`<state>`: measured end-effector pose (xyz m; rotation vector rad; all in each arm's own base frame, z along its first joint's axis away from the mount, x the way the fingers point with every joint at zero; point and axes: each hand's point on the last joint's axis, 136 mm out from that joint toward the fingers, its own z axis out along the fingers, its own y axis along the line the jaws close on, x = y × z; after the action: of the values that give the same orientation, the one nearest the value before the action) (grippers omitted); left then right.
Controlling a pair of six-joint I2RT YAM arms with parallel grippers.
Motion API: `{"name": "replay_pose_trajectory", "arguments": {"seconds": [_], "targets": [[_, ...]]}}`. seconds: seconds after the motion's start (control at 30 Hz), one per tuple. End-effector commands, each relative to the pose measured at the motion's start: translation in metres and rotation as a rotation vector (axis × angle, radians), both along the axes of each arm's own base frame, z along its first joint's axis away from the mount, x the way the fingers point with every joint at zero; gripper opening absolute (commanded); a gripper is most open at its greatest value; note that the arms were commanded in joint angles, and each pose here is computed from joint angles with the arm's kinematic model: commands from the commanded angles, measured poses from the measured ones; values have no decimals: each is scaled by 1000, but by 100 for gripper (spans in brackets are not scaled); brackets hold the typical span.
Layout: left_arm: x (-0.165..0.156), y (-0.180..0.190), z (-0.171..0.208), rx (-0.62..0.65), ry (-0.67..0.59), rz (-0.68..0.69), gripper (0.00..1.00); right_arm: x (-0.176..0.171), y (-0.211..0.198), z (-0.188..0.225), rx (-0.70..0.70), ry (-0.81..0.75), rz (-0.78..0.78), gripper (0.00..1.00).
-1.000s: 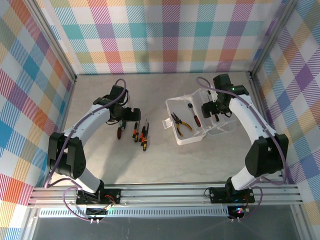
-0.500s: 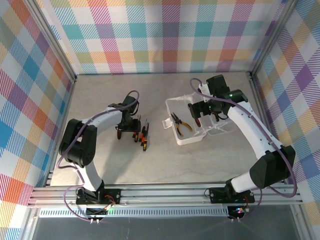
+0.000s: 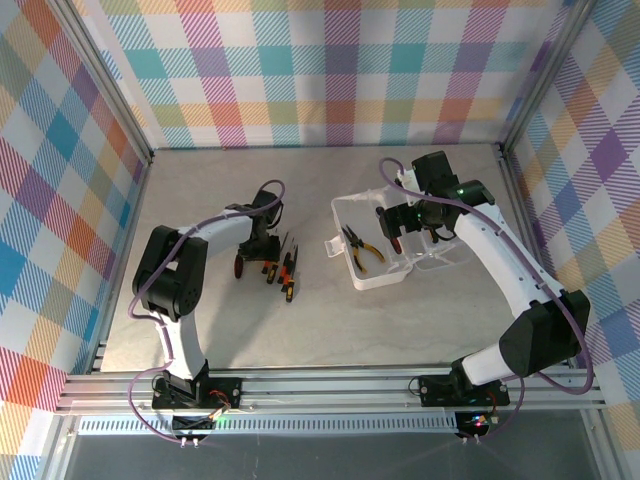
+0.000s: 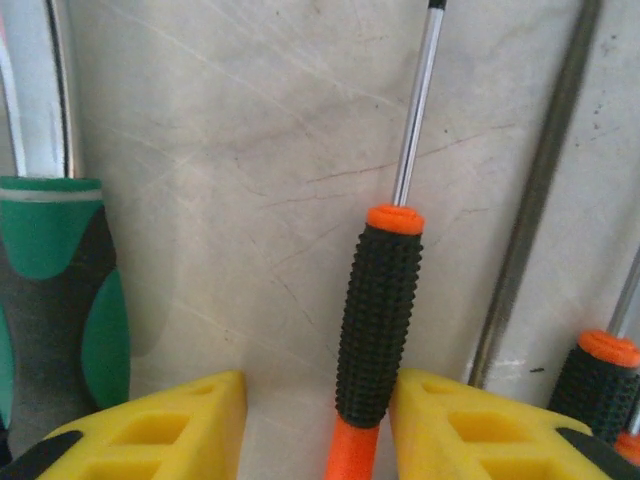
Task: Pack the tool kit
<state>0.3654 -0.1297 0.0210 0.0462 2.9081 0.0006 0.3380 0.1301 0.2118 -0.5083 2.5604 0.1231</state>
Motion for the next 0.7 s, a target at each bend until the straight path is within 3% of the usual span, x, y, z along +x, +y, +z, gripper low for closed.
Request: {"name": "replay_pose_trajectory", "arguments": {"seconds": [0.0, 0.4, 0.5, 0.67], "targets": [[16, 3, 0, 36, -33, -1, 36, -2, 4, -5, 16, 14, 2, 99], [12, 3, -13, 2, 13, -1, 13, -2, 5, -5, 14, 14, 5, 99], [10, 3, -8, 0, 9, -8, 0, -2, 5, -4, 15, 12, 8, 99], [9, 4, 14, -2, -21, -25, 0, -2, 6, 0, 26, 6, 13, 99]]}}
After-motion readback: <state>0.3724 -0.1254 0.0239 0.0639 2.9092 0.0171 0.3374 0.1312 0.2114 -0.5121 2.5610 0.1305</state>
